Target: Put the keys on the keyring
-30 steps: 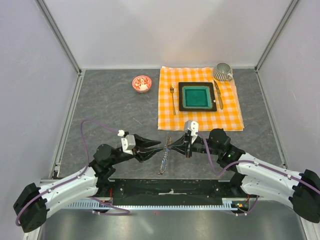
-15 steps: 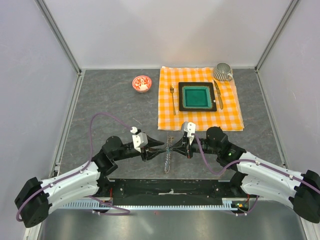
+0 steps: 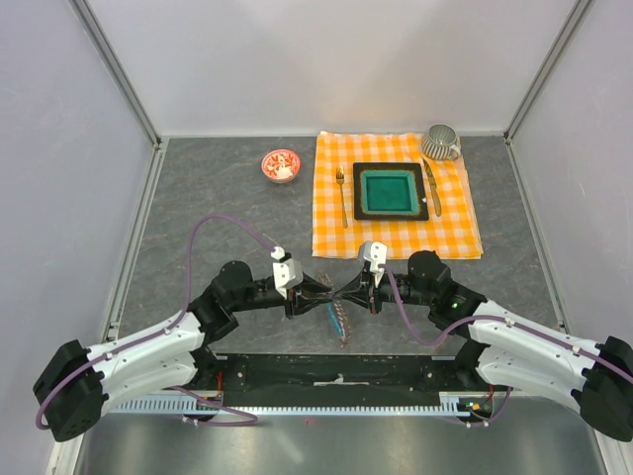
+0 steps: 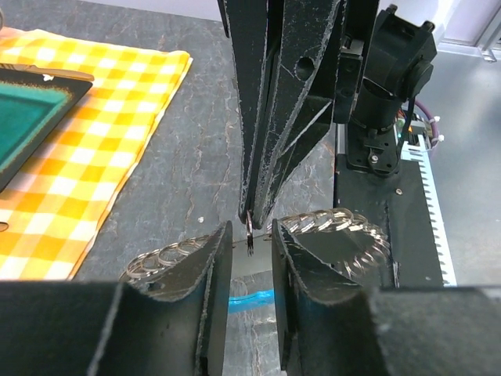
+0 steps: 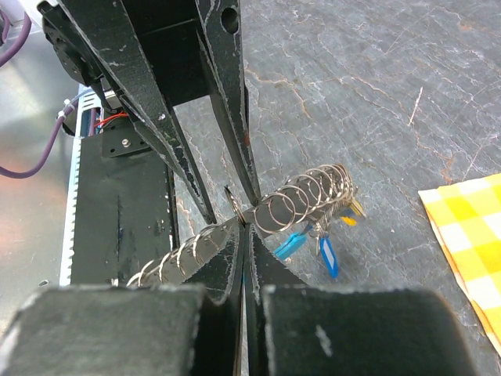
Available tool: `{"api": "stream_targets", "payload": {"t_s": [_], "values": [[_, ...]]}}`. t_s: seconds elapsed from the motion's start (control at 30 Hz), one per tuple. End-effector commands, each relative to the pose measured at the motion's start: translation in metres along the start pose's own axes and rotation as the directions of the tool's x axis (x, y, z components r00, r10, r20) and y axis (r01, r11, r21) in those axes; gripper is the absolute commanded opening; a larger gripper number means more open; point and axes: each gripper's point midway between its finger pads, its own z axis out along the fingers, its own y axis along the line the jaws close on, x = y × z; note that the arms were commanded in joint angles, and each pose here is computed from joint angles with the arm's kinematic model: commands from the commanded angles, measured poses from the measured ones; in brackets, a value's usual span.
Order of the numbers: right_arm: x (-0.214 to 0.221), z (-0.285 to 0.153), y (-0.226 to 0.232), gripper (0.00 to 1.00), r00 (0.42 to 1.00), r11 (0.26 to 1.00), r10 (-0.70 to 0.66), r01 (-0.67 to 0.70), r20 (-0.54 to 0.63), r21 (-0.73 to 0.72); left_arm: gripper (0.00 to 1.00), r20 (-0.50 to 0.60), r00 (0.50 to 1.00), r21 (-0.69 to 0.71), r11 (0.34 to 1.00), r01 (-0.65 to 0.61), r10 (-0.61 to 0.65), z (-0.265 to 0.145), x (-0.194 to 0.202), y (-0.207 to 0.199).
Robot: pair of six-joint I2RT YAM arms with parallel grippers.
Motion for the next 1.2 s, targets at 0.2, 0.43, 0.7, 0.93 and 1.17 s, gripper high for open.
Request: {"api": "stream_targets", "payload": {"t_s": [0.2,0.43,0.7,0.93,1.17], "values": [[-0.041,0.001,0.000,0.00,0.992,0.997,-0.074,0.074,0.105,0.004,0.24,-0.015,0.999,0.029,0.999,-0.030,0.031,0.005,-0.010,-0.001],[-0.041,0.000,0.000,0.00,0.992,0.997,-0.074,0.074,0.105,0.006,0.11,-0.021,0.999,0.023,0.999,-0.025,0.025,0.006,-0.011,0.001],[-0.042,-0.002,-0.002,0.00,0.992,0.997,-0.071,0.069,0.106,0.022,0.02,-0.031,0.999,-0.011,1.000,-0.026,0.025,0.004,-0.008,0.006],[-0.044,-0.007,-0.013,0.39,0.996,0.993,0.031,-0.040,0.083,0.110,0.02,0.024,0.997,-0.140,0.988,-0.065,0.069,-0.003,-0.008,0.025],[-0.041,-0.013,-0.047,0.64,0.935,0.891,0.353,-0.349,0.040,0.291,0.02,0.094,0.990,-0.245,0.966,-0.082,0.107,-0.016,-0.007,0.037]]}}
